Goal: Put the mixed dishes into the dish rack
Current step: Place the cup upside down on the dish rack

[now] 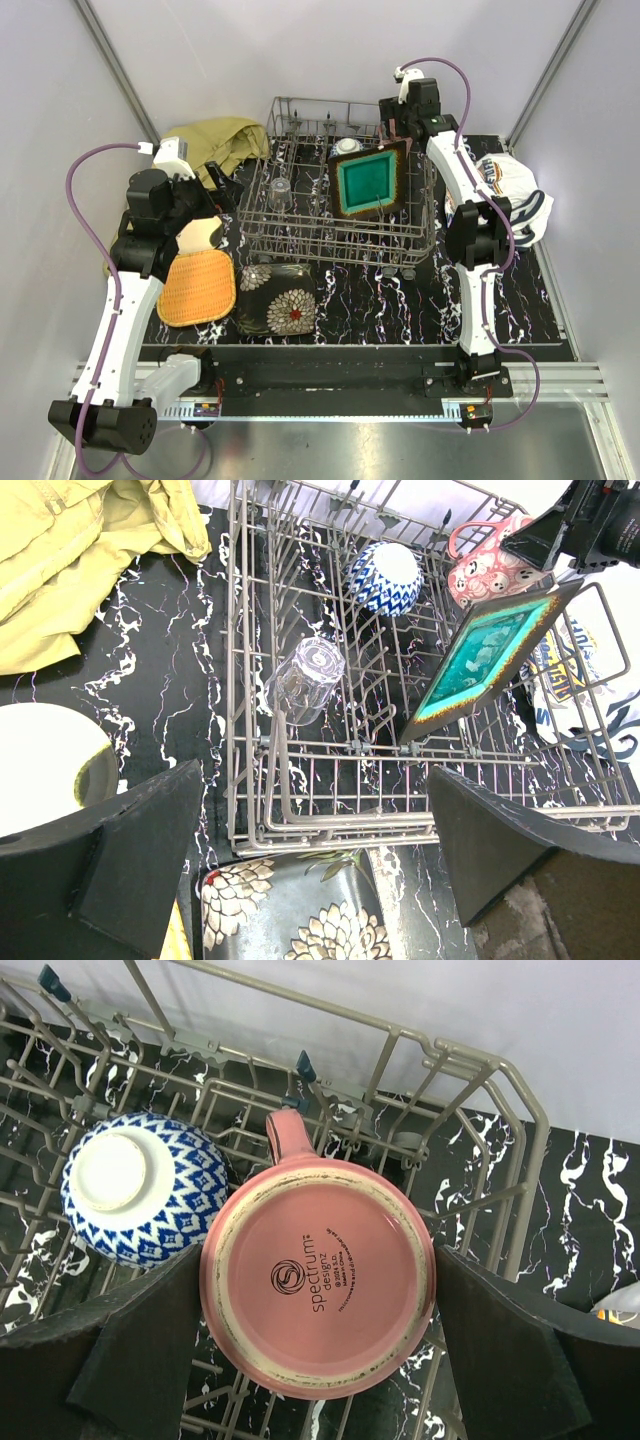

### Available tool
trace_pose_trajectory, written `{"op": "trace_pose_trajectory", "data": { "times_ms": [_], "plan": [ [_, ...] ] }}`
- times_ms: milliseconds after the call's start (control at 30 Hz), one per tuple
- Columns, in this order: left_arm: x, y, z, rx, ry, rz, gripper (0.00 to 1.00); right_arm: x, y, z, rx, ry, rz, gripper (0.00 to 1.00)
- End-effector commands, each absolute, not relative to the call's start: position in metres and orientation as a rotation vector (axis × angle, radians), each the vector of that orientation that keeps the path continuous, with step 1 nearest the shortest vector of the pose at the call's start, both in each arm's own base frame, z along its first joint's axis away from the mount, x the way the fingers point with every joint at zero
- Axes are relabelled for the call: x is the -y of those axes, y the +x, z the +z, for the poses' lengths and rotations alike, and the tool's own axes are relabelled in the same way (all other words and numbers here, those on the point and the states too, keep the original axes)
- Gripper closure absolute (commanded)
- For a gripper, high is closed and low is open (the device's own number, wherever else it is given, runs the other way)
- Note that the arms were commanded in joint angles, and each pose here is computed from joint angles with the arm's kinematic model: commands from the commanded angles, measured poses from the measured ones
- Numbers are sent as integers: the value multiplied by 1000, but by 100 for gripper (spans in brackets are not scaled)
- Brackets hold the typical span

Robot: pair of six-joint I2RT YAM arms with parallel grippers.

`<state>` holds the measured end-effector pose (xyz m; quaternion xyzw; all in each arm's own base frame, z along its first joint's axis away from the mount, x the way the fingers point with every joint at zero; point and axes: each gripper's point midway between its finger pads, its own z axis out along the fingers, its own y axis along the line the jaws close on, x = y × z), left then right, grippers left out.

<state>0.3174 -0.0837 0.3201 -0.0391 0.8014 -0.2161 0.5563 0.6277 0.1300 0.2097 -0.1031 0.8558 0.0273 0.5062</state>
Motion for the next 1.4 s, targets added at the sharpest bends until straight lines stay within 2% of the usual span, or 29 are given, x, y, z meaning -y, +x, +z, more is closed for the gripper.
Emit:
{"op": "trace_pose_trajectory", "data": {
  "times_ms": [0,167,933,1067,1267,1367],
  "plan": [
    [83,323,333,-1840,-68,-503,1,-158,637,261,-1911,-287,197,51],
    [83,322,333,-1841,-68,-506,1,-161,639,264,-1900,-299,214,50],
    [81,321,331,-1840,-67,-494,1,-167,636,199,-2040,-338,238,50],
    [81,321,331,-1842,-68,-494,1,-167,636,201,-2036,-338,234,47],
    [81,321,333,-1839,-68,-497,1,-166,635,208,-2025,-337,232,38],
    [82,321,334,-1838,-65,-501,1,-167,635,207,-2026,-339,238,38]
  ]
}}
